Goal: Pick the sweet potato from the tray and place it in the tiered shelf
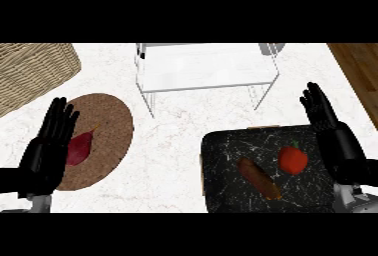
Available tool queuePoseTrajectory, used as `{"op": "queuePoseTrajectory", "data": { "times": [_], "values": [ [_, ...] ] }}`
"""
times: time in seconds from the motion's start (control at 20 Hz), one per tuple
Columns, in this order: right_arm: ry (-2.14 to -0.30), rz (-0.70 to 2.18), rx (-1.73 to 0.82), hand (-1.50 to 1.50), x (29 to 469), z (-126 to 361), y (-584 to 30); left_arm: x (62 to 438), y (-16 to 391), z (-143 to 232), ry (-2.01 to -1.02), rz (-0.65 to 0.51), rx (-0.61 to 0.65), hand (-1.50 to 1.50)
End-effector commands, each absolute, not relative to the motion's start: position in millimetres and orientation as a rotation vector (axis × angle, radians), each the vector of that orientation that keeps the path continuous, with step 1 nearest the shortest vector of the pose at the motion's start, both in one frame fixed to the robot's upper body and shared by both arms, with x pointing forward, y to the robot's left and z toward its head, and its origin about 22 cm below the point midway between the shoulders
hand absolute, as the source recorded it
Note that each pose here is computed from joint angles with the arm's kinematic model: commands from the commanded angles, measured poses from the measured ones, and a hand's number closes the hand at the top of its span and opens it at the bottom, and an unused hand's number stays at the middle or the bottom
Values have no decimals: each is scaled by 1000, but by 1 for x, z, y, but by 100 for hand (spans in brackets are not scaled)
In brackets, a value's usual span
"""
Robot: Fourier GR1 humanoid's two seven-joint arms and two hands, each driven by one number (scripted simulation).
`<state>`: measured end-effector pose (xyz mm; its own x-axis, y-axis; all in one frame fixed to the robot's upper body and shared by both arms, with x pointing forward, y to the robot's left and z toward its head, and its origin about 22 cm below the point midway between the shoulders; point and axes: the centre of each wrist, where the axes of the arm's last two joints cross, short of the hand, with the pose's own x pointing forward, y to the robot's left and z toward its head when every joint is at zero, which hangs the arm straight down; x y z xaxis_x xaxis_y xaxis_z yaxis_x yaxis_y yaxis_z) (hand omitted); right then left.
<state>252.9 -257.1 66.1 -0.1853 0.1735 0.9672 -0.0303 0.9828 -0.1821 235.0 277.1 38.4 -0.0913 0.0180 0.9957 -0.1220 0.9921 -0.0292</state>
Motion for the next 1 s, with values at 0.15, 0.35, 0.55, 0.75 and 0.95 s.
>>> {"op": "queuePoseTrajectory", "data": {
  "times": [0.15,0.35,0.55,0.75,0.95],
  "values": [
    [-2030,687,-255,150,257,143,-273,229,301,3,-1346,89,152,0],
    [-1814,970,-863,150,264,165,-332,213,301,-17,-1181,99,148,0],
    [-1812,891,-592,-150,255,142,-342,234,297,-17,-1129,63,120,0],
    [-1788,1125,-452,-150,244,156,-351,227,296,-23,-1113,70,95,0],
    [-1684,1283,-370,-150,227,167,-335,229,305,-25,-1103,83,106,0]
  ]
}}
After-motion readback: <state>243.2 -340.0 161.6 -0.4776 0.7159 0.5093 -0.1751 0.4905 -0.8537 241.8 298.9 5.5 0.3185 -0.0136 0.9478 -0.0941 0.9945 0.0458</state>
